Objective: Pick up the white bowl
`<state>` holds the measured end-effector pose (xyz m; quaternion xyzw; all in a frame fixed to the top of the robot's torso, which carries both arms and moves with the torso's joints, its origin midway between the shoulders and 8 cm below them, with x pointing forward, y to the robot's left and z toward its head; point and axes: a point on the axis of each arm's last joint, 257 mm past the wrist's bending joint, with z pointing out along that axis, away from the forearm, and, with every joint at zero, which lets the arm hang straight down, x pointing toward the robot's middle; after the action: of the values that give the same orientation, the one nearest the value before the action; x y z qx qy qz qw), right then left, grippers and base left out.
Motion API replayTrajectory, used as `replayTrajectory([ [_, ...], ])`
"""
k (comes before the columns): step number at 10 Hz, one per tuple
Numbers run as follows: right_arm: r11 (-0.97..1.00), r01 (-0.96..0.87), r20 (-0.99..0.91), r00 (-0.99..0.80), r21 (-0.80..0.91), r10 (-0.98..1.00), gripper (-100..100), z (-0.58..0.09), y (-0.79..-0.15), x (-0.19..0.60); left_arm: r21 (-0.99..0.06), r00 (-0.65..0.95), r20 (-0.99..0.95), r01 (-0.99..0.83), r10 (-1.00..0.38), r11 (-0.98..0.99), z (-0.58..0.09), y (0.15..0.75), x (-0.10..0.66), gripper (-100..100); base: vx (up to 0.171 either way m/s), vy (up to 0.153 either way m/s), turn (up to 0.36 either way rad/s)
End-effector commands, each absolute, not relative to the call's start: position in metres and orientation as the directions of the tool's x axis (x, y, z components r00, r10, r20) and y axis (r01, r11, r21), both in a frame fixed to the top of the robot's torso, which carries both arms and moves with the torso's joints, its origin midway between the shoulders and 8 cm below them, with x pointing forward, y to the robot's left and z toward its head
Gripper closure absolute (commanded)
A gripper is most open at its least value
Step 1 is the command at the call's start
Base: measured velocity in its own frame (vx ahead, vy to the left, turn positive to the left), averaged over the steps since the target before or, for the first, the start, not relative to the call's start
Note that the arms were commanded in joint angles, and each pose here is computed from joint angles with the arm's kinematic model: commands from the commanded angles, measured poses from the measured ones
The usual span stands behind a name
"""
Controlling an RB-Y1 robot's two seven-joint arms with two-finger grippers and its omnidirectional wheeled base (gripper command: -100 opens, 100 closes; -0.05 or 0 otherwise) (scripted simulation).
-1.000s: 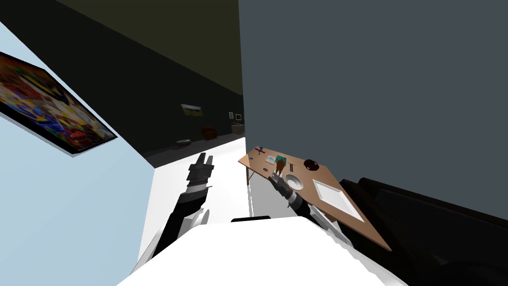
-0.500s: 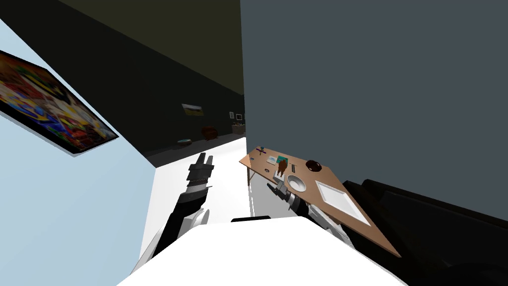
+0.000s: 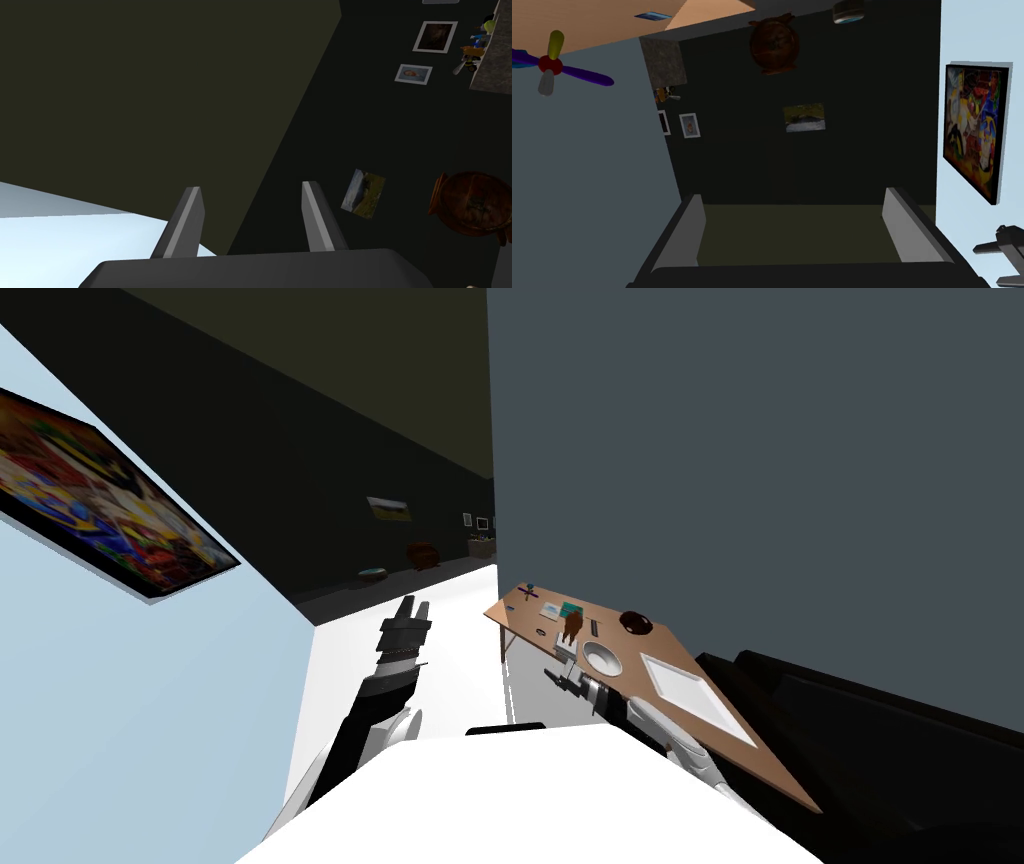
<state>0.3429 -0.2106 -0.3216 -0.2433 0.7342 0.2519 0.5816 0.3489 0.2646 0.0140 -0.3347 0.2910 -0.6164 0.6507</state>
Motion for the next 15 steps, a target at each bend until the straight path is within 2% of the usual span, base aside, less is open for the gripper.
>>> replayTrajectory([
  [1,0.753,-0.657,-0.967,-0.215,0.04,-0.136,-100,-0.341,-0.219,0.341,-0.794,0.071,0.034,0.607,-0.997,0.016,0.014,0.265,0.349,0,0.018,0.029,-0.001],
  [6,0.682,-0.708,-0.867,-0.21,-0.183,-0.451,-100,-0.395,-0.275,0.337,-0.794,0.071,0.034,0.607,-0.997,0.016,0.014,0.265,0.349,0,0.008,0.034,-0.005],
  [8,0.684,-0.706,-0.858,-0.223,-0.184,-0.462,-100,-0.401,-0.281,0.334,-0.794,0.071,0.034,0.607,-0.997,0.016,0.014,0.265,0.349,0,0.003,0.018,-0.002],
  [9,0.644,-0.724,-0.805,-0.217,-0.247,-0.552,-100,-0.415,-0.303,0.333,-0.794,0.071,0.034,0.607,-0.997,0.016,0.014,0.265,0.349,0,0.008,0.015,-0.006],
  [15,0.518,-0.764,-0.608,-0.213,-0.384,-0.765,-100,-0.45,-0.38,0.323,-0.794,0.071,0.034,0.607,-0.997,0.016,0.014,0.265,0.349,0,0.017,0.011,-0.005],
])
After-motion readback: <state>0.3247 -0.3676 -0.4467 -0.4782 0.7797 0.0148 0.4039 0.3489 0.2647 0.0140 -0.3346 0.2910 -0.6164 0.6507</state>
